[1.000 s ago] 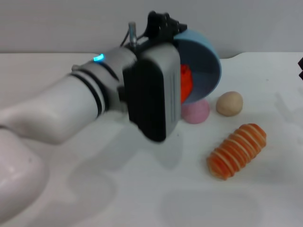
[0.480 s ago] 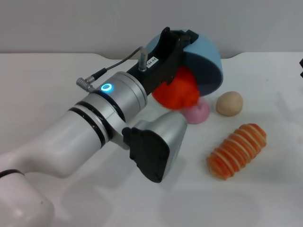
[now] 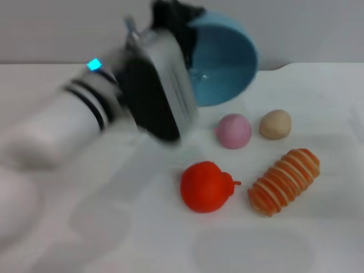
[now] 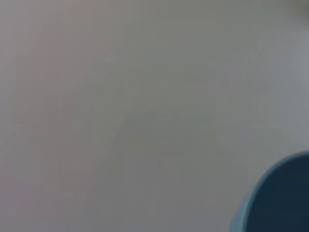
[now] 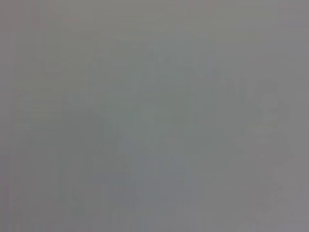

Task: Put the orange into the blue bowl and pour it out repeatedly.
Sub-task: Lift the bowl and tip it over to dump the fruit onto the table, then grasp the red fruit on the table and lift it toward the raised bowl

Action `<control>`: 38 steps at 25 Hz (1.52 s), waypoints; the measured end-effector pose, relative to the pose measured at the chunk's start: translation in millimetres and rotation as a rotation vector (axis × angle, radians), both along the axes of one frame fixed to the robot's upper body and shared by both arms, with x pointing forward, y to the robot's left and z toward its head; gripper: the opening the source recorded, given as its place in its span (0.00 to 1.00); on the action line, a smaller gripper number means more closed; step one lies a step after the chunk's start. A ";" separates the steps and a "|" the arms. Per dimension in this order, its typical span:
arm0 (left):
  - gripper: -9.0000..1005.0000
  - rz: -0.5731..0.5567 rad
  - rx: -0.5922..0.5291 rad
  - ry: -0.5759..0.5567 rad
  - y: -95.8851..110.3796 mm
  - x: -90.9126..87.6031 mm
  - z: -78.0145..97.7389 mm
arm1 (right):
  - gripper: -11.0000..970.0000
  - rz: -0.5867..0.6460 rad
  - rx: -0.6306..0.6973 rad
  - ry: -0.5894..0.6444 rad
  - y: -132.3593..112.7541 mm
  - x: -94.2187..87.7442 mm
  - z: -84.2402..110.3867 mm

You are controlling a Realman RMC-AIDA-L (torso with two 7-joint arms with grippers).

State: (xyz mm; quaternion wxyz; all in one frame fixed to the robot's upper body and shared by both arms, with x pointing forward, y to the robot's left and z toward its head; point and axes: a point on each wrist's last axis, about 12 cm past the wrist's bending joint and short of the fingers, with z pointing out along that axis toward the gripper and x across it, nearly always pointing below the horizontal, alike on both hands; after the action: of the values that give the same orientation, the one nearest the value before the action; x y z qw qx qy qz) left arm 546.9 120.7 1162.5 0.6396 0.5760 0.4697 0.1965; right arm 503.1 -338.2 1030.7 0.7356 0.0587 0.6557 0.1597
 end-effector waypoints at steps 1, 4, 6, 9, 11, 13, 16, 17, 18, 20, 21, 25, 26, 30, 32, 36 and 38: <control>0.01 0.019 -0.057 0.063 4.7 6.4 4.2 | 0.76 0.004 0.017 -0.001 -1.2 0.4 1.0; 0.01 0.091 -0.235 0.306 25.1 33.1 20.4 | 0.76 0.072 0.062 0.003 -2.6 3.7 6.4; 0.01 0.149 -0.321 0.486 36.5 50.8 28.9 | 0.76 0.152 0.081 0.016 -0.4 8.2 11.7; 0.01 0.212 -0.379 0.643 45.2 65.6 32.0 | 0.76 0.280 0.091 0.043 4.6 18.0 22.0; 0.01 0.245 -0.406 0.716 49.8 73.2 34.2 | 0.76 0.392 0.098 0.097 9.1 28.8 31.0; 0.01 0.278 -0.443 0.768 56.8 80.1 39.4 | 0.76 0.508 0.091 0.188 15.2 40.3 38.6; 0.01 0.311 -0.481 0.832 65.8 85.3 47.6 | 0.76 0.623 0.081 0.323 23.1 54.0 48.1; 0.01 0.311 -0.481 0.832 65.8 85.3 47.6 | 0.76 0.659 0.080 0.374 27.1 58.5 51.2; 0.01 0.338 -0.499 0.857 74.4 88.8 50.3 | 0.76 0.693 0.062 0.421 32.1 63.1 54.1; 0.01 0.350 -0.506 0.859 78.3 90.4 50.8 | 0.76 0.759 0.013 0.511 47.2 71.6 56.3; 0.01 0.356 -0.512 0.859 79.8 91.0 51.0 | 0.76 0.788 -0.020 0.558 55.8 75.1 54.9; 0.01 0.397 -0.512 0.864 82.9 92.5 47.1 | 0.76 0.911 -0.153 0.678 95.7 84.2 49.3; 0.01 0.411 -0.507 0.867 83.1 93.2 45.5 | 0.76 0.923 -0.163 0.687 100.1 85.0 49.0; 0.01 0.438 -0.496 0.882 83.3 95.1 39.8 | 0.75 0.986 -0.223 0.774 127.7 88.0 41.8; 0.01 0.438 -0.493 0.884 82.9 95.0 38.9 | 0.75 0.999 -0.256 0.805 135.5 87.1 37.0; 0.01 0.436 -0.486 0.884 82.2 94.2 36.9 | 0.74 1.013 -0.271 0.831 141.0 84.0 31.3; 0.01 0.436 -0.488 0.884 82.4 94.0 36.2 | 0.74 1.022 -0.256 0.841 143.2 81.6 29.1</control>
State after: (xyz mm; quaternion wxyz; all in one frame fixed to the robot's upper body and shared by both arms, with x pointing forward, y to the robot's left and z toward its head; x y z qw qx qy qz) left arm 640.9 203.0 1198.7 0.4409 0.3281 0.8339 -0.0508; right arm 584.7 -194.9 1059.7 0.2506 -0.2894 0.8455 0.3724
